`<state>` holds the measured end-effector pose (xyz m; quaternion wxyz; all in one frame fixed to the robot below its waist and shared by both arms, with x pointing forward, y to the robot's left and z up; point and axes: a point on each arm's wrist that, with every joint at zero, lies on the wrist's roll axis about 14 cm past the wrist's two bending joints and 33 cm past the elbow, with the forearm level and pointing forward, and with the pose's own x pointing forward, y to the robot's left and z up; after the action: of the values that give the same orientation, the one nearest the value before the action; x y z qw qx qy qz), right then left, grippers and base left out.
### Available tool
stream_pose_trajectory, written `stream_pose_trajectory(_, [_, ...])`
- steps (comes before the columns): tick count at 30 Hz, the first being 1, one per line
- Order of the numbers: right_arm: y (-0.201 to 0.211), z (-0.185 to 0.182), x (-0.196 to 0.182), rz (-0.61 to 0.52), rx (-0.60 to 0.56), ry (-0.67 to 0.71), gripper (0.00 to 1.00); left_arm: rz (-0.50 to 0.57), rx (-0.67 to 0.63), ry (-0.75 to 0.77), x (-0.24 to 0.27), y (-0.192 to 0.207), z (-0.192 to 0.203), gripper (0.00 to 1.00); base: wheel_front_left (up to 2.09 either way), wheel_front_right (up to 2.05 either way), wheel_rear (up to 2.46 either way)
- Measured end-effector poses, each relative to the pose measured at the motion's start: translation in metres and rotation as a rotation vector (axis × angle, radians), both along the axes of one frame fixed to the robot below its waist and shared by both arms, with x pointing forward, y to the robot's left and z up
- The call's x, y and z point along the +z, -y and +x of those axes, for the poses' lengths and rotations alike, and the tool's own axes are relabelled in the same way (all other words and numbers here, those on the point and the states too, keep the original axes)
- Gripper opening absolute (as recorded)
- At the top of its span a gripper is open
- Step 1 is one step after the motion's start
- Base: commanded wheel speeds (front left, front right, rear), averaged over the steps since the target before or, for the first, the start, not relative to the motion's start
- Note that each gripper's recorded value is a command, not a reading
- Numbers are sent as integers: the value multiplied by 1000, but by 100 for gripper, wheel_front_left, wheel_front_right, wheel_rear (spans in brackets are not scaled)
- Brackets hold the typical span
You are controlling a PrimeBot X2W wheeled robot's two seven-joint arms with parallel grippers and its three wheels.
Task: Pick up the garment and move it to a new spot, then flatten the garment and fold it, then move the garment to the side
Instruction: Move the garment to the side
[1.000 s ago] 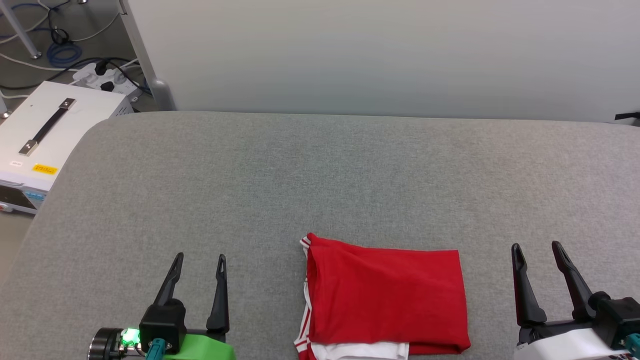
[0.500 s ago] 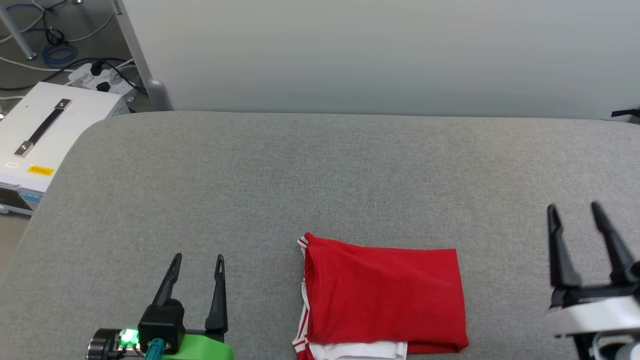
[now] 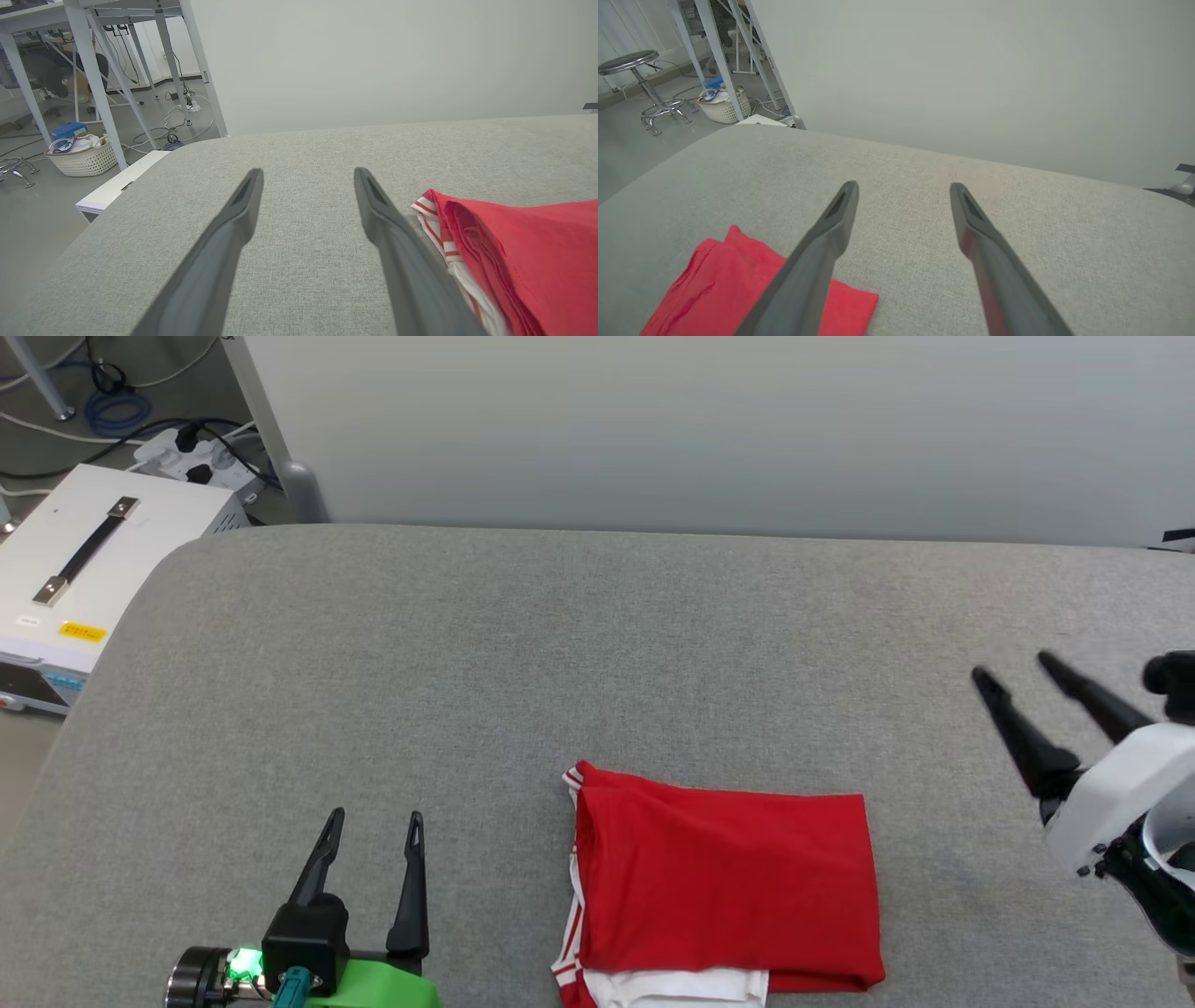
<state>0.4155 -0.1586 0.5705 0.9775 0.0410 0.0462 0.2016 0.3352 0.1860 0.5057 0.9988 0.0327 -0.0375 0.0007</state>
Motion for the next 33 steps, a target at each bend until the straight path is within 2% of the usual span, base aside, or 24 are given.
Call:
stream_pose_trajectory(7, [-25, -28, -77, -69, 183, -463, 100, -1, 6, -14, -4, -2, 1, 100, 0, 0, 0])
stream_pose_trajectory(13, [-41, -48, -116, -70, 270, -682, 100, -1, 22, -15, -4, -7, 2, 100, 0, 0, 0])
stream_pose_trajectory(22, [-49, -54, -169, -59, 277, -858, 100, -1, 61, -35, -9, -19, 7, 100, 0, 0, 0])
stream_pose_trajectory(33, [-86, -54, -208, -70, 369, -953, 100, 4, 82, -60, -16, -25, 19, 100, 0, 0, 0])
